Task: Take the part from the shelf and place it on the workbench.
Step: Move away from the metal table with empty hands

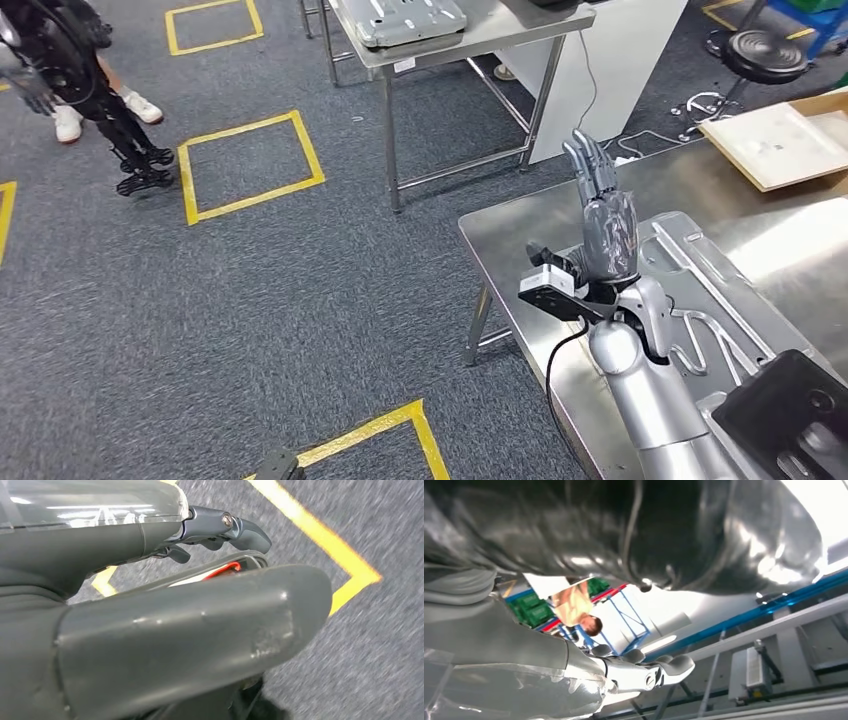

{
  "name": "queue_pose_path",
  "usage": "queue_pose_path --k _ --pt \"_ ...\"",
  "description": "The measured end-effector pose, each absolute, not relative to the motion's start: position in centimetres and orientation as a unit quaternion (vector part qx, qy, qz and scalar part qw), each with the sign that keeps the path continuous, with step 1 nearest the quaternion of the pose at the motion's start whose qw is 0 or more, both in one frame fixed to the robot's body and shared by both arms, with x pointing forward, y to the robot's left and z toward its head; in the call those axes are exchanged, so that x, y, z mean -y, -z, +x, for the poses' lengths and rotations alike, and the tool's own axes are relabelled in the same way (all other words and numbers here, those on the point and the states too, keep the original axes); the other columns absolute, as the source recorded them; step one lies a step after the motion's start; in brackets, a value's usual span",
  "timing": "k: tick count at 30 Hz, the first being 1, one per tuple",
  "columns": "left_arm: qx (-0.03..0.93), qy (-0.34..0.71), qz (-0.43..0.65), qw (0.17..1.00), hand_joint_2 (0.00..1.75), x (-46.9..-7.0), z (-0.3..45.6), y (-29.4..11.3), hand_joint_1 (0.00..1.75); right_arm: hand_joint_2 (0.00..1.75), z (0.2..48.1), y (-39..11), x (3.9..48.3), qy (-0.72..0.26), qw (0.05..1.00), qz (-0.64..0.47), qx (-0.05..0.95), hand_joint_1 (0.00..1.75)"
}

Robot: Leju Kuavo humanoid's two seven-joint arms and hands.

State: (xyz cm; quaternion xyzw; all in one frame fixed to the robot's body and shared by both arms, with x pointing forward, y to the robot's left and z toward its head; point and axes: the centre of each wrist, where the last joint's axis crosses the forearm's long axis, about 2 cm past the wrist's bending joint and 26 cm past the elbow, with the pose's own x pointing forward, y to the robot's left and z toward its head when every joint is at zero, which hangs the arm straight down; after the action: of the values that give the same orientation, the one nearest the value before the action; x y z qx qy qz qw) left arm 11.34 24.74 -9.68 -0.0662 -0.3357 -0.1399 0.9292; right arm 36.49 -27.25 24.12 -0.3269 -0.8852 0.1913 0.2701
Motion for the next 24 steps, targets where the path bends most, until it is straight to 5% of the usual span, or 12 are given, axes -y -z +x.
queue_pose_path --k 24 --pt "0.333 0.135 -0.066 0.931 0.0 -23.3 11.3 9.5 0.0 0.0 37.8 -24.5 26.7 -0.2 0.276 -0.327 0.882 0.0"
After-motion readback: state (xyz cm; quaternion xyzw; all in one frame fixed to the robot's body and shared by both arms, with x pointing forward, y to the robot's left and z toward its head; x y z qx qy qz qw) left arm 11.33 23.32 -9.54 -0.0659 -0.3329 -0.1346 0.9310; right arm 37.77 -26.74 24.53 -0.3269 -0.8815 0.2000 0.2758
